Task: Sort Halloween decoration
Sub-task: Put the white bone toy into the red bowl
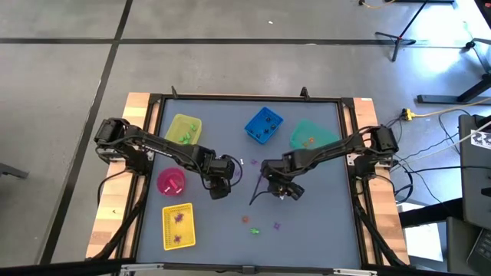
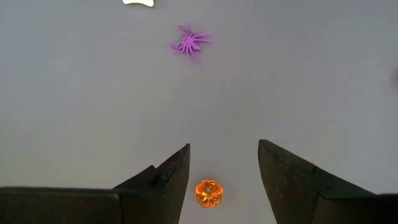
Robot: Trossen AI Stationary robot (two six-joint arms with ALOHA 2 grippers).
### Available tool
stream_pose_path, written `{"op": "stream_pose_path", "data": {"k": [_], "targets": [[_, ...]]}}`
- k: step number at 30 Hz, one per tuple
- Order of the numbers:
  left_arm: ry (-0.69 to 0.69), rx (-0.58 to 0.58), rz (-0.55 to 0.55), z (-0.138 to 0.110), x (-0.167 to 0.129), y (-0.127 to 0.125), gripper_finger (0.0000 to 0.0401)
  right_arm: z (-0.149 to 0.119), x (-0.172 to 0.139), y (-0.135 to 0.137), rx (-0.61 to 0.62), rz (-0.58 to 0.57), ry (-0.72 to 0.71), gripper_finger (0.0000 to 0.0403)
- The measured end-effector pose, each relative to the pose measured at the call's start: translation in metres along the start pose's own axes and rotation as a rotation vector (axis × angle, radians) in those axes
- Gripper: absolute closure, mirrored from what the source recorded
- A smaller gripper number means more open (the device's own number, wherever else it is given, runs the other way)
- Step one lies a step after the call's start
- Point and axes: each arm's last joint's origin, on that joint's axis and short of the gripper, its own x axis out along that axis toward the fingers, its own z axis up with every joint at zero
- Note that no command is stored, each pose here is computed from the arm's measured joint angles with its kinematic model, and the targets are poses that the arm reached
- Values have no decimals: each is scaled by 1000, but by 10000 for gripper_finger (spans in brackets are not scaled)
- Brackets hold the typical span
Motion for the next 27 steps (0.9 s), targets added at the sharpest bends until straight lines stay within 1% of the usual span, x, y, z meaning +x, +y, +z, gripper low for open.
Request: {"op": "stream_pose_path", "data": {"k": [7,10,13,21,27], "targets": [[-9,0,-5,1,0,-1,228,-3,12,-1,8,26,24,153],[-19,-2,-10,2,0,-1,228,-3,12,-1,8,34,22,161],[-25,-1,-13,2,0,-1,228,-3,12,-1,8,35,23,182],[-28,-2,-15,3,0,-2,228,-3,12,-1,10,34,25,261],[-29,-2,-16,3,0,-2,228,-3,13,-1,11,32,28,299]]}}
